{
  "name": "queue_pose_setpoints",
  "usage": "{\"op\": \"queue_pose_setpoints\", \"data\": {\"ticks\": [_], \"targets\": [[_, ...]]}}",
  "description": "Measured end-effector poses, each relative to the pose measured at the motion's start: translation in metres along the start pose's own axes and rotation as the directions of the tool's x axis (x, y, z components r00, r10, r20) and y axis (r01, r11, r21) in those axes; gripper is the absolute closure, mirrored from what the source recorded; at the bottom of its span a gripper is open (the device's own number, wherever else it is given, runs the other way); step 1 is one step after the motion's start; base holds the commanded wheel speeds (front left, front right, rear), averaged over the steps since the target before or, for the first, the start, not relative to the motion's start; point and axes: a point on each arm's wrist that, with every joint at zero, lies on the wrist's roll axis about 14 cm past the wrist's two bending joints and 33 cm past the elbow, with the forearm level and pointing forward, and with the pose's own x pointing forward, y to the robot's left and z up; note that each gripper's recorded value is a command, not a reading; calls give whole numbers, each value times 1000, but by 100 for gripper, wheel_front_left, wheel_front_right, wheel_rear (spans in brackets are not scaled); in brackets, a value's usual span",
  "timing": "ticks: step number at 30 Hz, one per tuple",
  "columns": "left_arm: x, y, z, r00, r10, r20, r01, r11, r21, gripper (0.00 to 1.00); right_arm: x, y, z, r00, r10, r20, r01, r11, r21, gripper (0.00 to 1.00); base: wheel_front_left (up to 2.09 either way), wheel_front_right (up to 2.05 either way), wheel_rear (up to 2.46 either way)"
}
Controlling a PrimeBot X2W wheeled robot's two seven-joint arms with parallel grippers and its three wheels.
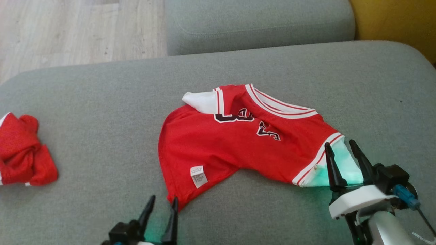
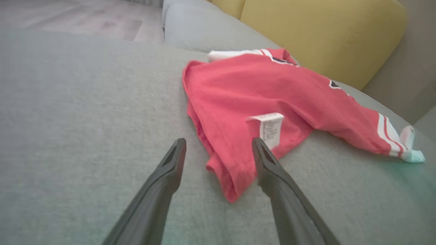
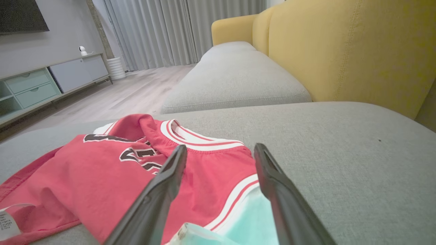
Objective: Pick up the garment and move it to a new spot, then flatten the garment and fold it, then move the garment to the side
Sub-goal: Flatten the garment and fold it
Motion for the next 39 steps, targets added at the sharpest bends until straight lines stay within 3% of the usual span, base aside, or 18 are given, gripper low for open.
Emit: {"op": "queue_pose_setpoints", "data": {"ticks": [7,15,22,23,24,25,26,39], "targets": [[16,-19,-23,993,-73,-89,65,995,-80,0,0,-8,-14,999,-18,-43,18,1000,4,0,0,0,0],[22,-24,-37,985,-96,-146,82,992,-100,0,-3,-22,-20,997,-52,-64,52,999,-3,0,0,0,0],[25,-34,-27,986,-127,-110,117,988,-97,0,-1,-22,-19,997,-52,-63,52,999,-2,0,0,0,0],[25,-35,-27,985,-130,-113,119,988,-97,8,-1,-21,-20,997,-51,-63,51,999,-2,0,0,0,0],[24,-35,-29,985,-130,-117,119,988,-96,44,-1,-21,-20,997,-52,-64,52,999,1,0,0,0,0],[24,-35,-30,984,-130,-120,119,988,-95,69,-1,-21,-20,996,-53,-65,53,999,6,0,0,0,0],[23,-35,-30,984,-128,-120,117,989,-95,100,-1,-21,-21,996,-53,-66,53,999,7,0,0,0,0],[27,8,6,1000,-2,-6,1,998,-58,100,-11,-27,-40,989,-73,-129,75,997,17,0,0,0,0]]}}
